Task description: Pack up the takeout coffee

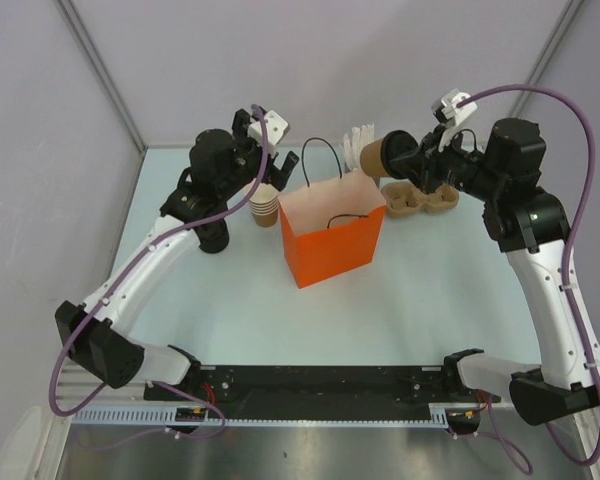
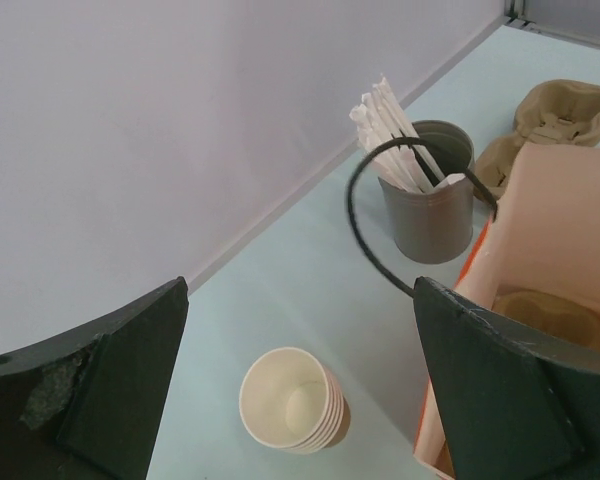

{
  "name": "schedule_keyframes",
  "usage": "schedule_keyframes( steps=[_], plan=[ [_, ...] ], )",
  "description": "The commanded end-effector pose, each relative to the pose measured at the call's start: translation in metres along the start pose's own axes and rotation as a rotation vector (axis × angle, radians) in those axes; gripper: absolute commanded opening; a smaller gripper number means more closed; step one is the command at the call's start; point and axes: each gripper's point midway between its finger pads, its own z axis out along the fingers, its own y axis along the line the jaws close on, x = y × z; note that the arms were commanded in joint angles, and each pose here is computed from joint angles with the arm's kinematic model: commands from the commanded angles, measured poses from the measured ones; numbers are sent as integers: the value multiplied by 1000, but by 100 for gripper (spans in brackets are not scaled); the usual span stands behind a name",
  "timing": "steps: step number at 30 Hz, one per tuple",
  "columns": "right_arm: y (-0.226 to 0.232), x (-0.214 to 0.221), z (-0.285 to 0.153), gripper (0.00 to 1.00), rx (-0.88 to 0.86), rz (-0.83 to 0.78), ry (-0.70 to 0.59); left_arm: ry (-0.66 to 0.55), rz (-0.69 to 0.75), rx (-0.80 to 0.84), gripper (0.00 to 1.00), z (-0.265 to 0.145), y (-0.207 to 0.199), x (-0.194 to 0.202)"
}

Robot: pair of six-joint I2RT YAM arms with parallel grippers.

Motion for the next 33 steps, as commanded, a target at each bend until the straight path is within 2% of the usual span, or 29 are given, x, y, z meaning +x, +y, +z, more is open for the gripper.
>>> schedule_keyframes(
  steps=[1,11,16,24,28,29,33],
  plan=[
    [30,-13,14,0,-172,79,-21,-67,-26,66,99,14,-2,-15],
    [58,32,73,0,-344,200,169,-19,-81,153,99,47,-11,-12],
    [52,59,100,0,-346,258,275,4,-104,187,99,55,-13,-7],
    [59,87,110,0,-329,256,391,15,-124,225,99,69,-16,-9],
    [63,102,114,0,-303,247,451,22,-131,239,86,72,-18,-6],
    [62,108,115,0,-292,243,468,26,-131,238,80,73,-19,-5],
    [61,128,118,0,-243,198,539,35,-137,252,70,72,-23,2]
  ],
)
